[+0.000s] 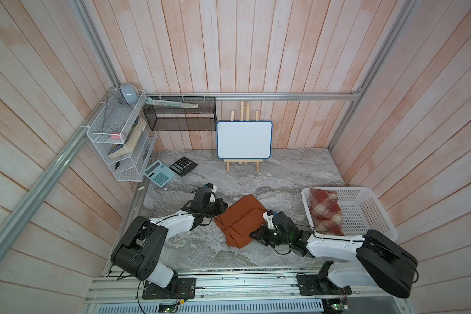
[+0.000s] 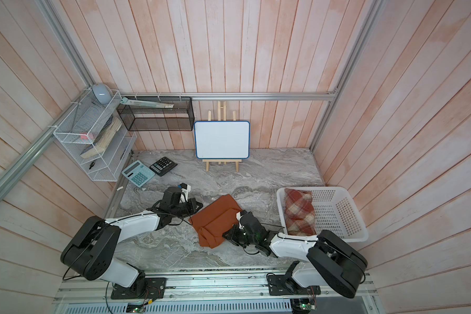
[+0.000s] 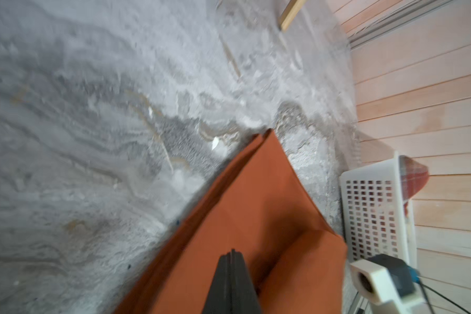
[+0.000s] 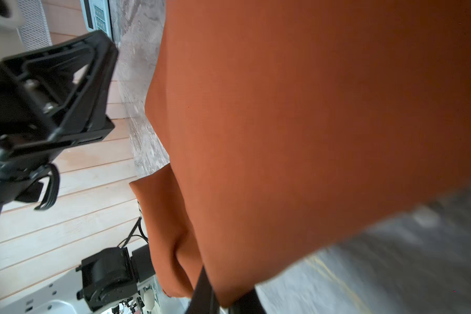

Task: Roll up the skirts
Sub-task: Roll the skirt at the center of the board.

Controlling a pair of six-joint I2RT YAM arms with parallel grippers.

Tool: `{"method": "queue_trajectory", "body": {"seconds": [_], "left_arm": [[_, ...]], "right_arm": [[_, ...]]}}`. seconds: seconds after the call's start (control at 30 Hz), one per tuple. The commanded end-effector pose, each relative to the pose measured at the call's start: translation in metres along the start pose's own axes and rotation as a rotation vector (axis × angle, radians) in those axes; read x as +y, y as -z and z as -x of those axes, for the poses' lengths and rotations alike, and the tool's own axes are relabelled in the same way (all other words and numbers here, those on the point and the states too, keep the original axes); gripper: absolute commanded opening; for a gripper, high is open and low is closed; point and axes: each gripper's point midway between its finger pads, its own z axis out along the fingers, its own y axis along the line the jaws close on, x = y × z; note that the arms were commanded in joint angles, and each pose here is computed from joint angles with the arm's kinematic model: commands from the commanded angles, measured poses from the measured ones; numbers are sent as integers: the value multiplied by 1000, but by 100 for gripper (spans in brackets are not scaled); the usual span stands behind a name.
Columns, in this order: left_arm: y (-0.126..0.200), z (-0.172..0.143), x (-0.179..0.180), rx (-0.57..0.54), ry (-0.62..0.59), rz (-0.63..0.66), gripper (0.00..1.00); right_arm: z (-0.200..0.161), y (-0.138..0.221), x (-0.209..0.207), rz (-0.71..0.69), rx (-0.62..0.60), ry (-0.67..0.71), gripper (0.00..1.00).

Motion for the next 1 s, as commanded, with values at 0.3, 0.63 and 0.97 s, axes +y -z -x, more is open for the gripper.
{"method": "queue_trajectory", "body": {"seconds": [0.3,0.63,0.97], "left_arm": [[-10,-57,-15,101,-56,-68,0],[-20,-88,1,170,-38,-43,0],[-29,-102,13,224,-16,-27,0]], "right_arm": [[-23,34,-40,-237,38,-25,0],[-11,29,-7,-189,18,27,9],[8,29,33,-145,-32,104,37]]}}
